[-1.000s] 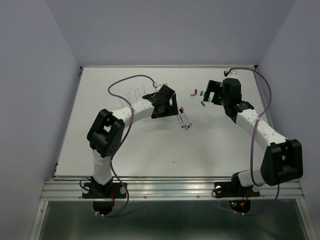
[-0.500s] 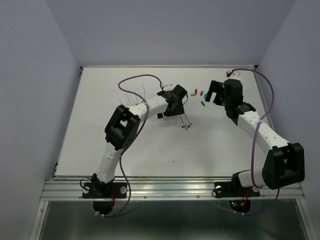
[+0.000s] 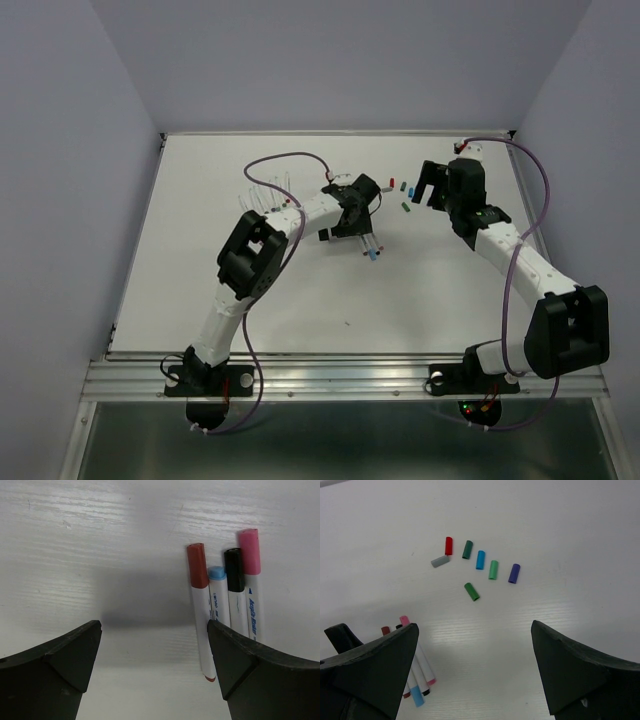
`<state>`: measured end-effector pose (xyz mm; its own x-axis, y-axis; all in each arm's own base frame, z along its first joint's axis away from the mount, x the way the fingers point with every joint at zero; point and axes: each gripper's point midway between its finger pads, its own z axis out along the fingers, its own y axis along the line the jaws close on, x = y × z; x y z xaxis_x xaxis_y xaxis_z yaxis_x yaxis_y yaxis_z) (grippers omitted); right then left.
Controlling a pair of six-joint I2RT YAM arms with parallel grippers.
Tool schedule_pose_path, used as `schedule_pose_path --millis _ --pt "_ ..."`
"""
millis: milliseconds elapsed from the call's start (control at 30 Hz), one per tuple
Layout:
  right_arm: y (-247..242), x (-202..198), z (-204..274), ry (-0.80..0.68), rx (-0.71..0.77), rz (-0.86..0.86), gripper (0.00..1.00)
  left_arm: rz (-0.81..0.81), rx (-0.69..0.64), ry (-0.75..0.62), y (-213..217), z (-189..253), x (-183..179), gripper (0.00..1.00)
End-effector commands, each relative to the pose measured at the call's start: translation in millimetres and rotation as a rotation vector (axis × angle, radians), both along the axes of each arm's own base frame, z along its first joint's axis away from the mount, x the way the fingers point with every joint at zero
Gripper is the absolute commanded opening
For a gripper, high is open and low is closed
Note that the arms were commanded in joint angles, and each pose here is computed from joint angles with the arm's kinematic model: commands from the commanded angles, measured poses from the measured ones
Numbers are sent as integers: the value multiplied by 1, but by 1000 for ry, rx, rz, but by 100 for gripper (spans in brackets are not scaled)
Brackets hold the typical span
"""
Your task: Open the pen caps
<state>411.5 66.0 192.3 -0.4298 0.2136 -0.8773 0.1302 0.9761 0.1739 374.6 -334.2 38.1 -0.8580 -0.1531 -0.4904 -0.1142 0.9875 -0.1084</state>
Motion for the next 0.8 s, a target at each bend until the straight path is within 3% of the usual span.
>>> schedule_pose_path --millis 0,433,500,667,767 --pt "-2 5 6 -35 -16 -21 100 16 56 -6 6 3 2 99" --pt "-2 5 3 -30 -17 -25 100 4 120 19 15 -7 -4 97" --pt "-2 5 5 -33 -18 -24 100 -1 116 21 15 -6 -5 92" --pt "-4 4 6 -36 -20 -29 100 -25 91 29 15 -9 -11 61" --pt "-4 4 7 -39 -19 -31 100 -45 64 46 11 -16 -15 47"
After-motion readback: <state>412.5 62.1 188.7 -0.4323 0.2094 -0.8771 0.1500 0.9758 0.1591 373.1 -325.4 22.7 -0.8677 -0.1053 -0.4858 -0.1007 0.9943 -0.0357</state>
